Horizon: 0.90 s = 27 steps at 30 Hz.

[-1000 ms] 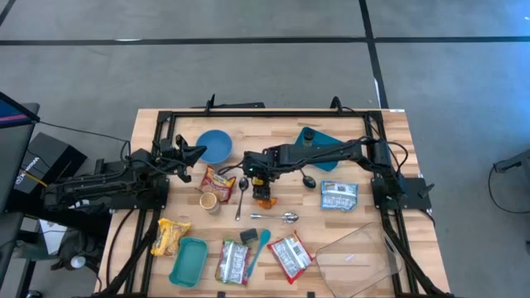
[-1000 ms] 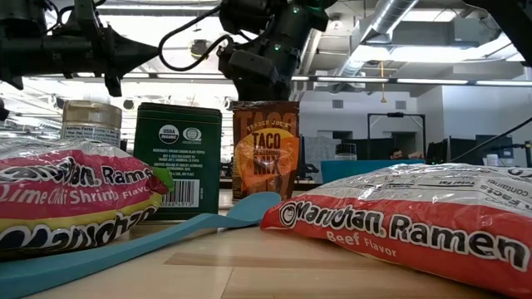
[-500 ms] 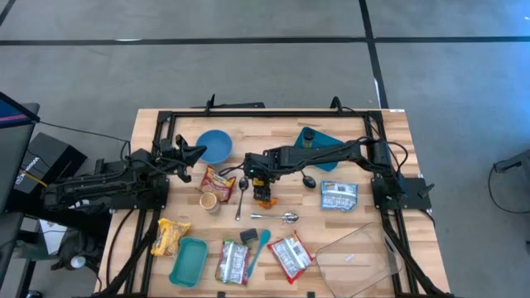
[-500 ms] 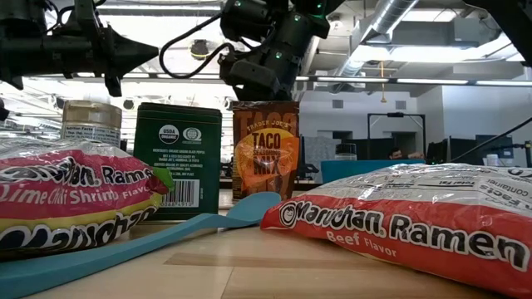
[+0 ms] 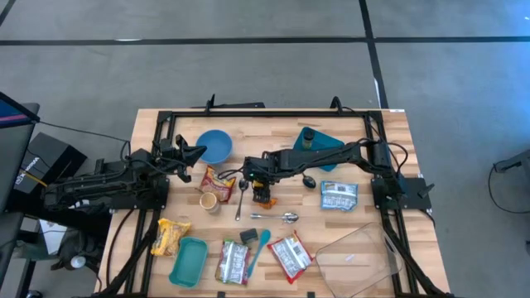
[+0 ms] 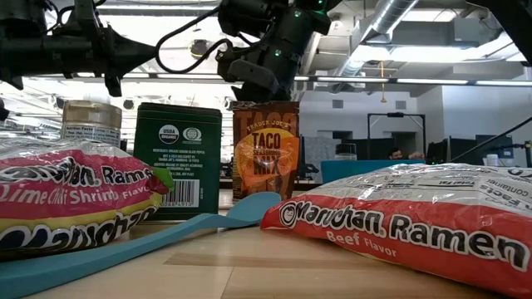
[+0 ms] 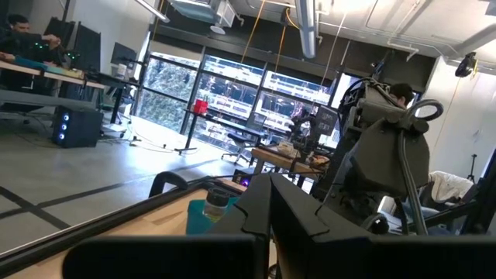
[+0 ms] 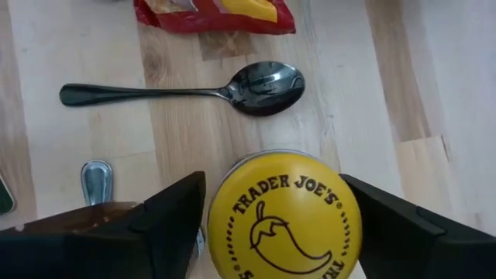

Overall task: Pick & Place Food Item
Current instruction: Put the yellow seasoning bottle into the blue bin

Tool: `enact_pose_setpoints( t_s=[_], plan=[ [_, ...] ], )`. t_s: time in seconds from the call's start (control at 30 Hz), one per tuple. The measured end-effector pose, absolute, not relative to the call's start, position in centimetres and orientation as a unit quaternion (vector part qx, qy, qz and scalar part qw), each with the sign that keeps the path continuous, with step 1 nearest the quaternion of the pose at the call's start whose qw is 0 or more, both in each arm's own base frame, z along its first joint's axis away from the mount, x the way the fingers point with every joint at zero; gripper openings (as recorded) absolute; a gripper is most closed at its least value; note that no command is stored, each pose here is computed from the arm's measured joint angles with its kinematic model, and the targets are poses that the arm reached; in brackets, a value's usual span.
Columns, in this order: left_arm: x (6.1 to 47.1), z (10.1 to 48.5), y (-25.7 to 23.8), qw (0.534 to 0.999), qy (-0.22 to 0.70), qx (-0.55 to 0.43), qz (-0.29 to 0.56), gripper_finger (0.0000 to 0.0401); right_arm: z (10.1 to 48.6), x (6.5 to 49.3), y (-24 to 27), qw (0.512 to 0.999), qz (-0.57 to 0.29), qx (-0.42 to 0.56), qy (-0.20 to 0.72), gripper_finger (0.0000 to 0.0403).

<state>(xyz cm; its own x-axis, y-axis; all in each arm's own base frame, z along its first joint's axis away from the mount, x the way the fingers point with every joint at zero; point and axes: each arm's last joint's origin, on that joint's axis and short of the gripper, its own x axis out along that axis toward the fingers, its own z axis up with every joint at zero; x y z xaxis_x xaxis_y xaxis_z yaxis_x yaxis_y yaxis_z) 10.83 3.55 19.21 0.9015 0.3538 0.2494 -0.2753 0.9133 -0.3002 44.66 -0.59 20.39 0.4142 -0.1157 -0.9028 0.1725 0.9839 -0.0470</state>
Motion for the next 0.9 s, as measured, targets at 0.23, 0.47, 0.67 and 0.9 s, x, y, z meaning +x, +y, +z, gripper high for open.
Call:
enact_pose_setpoints(
  t_s=[0.23, 0.47, 0.67, 0.9],
  plan=[
    [10.83, 19.22, 3.55, 0.966, -0.151, -0.13, 0.163, 0.0002, 20.42, 44.69, -0.63, 0.842, -0.086, 0.027, 0.533, 0.0281],
    [10.83, 19.22, 3.55, 0.966, -0.151, -0.13, 0.163, 0.0002, 20.42, 44.69, -0.63, 0.842, -0.086, 0.027, 0.533, 0.0247],
    [10.83, 19.22, 3.55, 0.966, -0.151, -0.13, 0.163, 0.0002, 20.45, 44.7, -0.62, 0.842, -0.086, 0.027, 0.532, 0.0218],
    [10.83, 19.22, 3.55, 0.966, -0.151, -0.13, 0.163, 0.0002, 20.45, 44.7, -0.63, 0.842, -0.086, 0.027, 0.532, 0.0231]
  ],
)
